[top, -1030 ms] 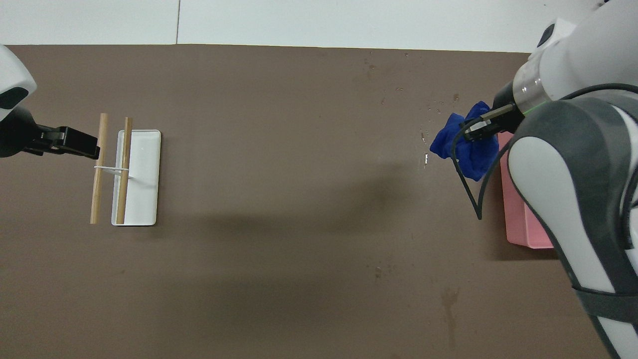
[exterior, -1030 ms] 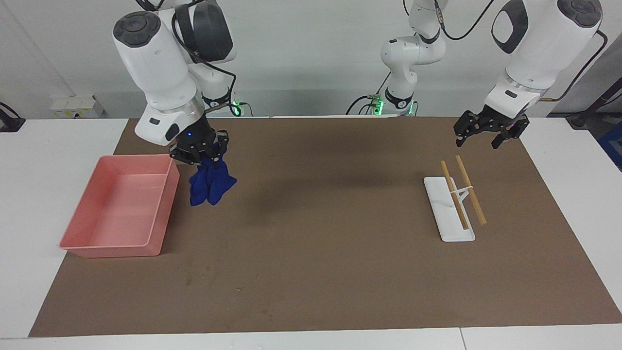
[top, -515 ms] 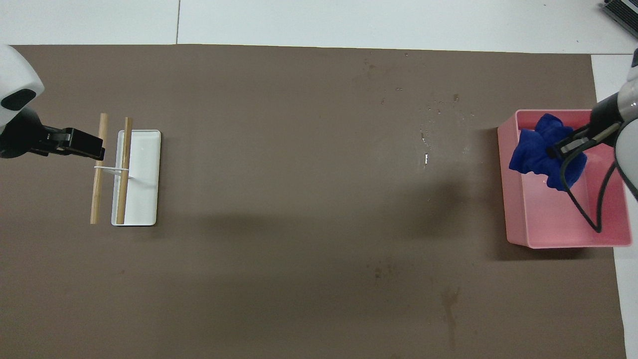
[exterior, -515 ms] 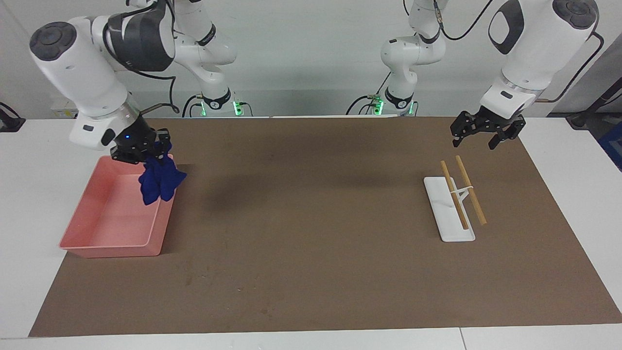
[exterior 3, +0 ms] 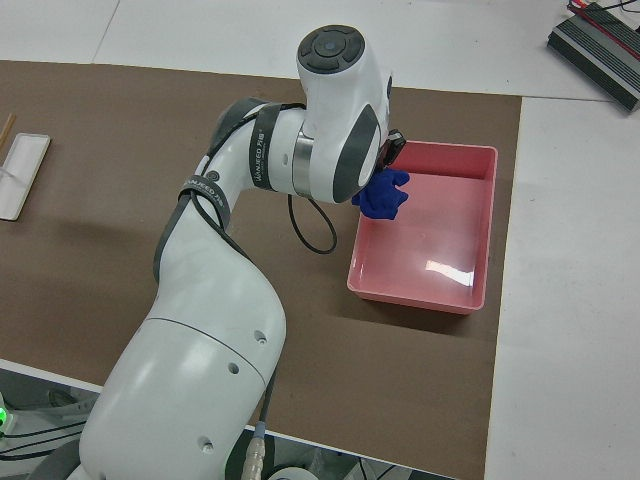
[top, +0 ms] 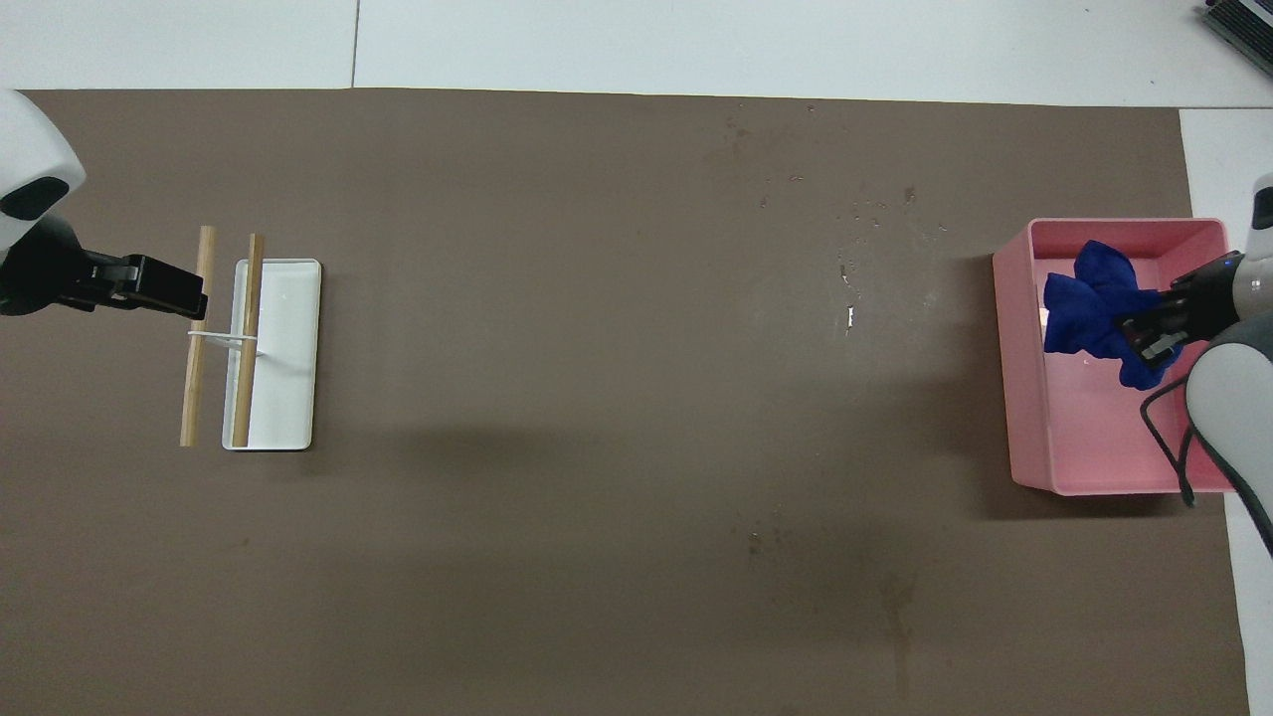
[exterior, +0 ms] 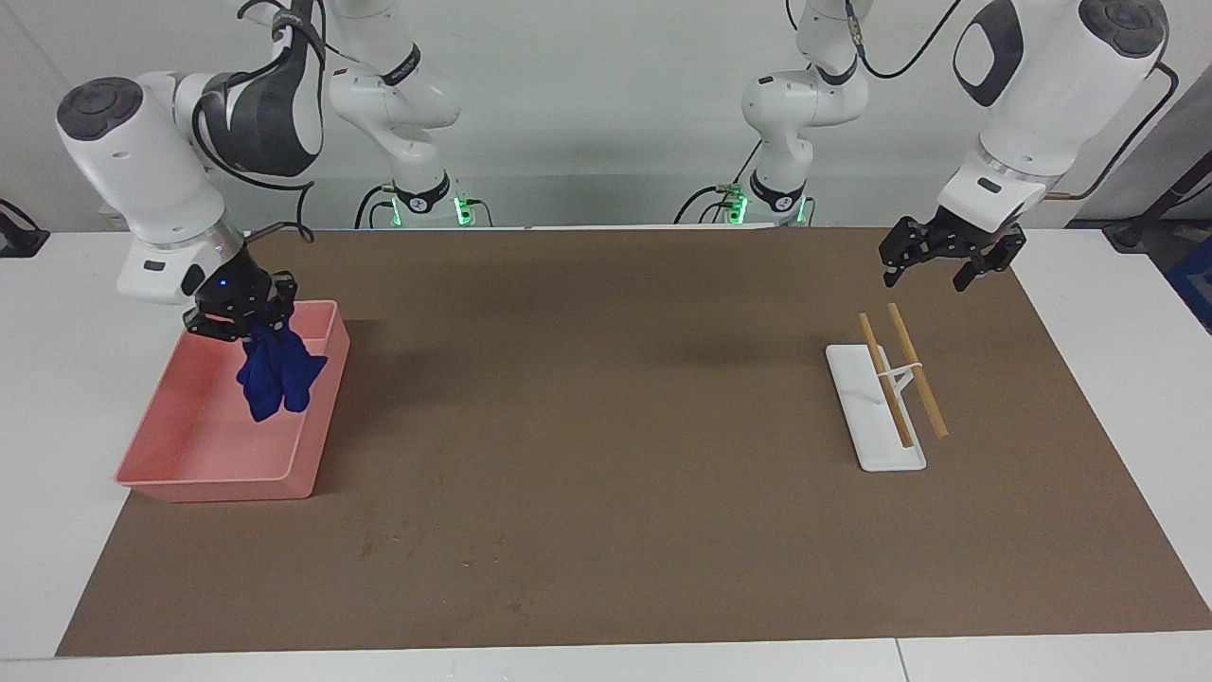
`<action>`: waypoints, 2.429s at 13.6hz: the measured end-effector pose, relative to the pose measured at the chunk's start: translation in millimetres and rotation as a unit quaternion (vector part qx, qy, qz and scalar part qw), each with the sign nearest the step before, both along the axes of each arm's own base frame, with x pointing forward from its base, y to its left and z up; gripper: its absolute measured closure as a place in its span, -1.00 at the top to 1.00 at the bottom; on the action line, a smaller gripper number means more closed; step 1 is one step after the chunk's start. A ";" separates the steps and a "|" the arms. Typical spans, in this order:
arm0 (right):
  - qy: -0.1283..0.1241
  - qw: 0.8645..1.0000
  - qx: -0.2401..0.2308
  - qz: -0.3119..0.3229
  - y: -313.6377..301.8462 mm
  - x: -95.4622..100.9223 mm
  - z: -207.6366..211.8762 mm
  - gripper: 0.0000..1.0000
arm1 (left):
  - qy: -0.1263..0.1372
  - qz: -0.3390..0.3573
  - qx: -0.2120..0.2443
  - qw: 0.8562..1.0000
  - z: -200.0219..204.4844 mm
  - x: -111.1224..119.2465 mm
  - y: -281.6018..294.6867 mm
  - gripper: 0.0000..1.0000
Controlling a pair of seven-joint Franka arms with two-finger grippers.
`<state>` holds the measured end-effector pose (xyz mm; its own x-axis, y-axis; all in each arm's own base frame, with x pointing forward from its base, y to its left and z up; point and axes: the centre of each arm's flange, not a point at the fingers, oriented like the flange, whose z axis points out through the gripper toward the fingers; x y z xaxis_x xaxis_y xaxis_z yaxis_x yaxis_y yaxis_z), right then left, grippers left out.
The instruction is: Wipe water with towel using both arms
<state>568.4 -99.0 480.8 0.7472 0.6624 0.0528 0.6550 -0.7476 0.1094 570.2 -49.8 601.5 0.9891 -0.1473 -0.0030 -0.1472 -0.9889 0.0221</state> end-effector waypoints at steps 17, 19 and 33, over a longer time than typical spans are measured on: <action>-0.005 1.000 0.002 0.001 -10.5 11.8 5.0 1.00 | 0.000 0.000 0.000 1.000 0.0 0.0 0.0 1.00; 0.001 0.999 0.011 -0.040 35.1 10.4 41.4 1.00 | 0.000 0.000 0.000 1.000 0.0 0.0 0.0 1.00; 0.020 0.967 0.054 -0.247 187.1 -12.4 133.7 1.00 | 0.000 0.000 0.000 1.000 0.0 0.0 0.1 1.00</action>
<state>556.0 88.1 614.5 0.9741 0.2165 0.0660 0.2172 -0.9761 -0.0041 570.2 -49.8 601.4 0.9891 -0.1472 -0.0031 -0.1471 -0.9889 0.0221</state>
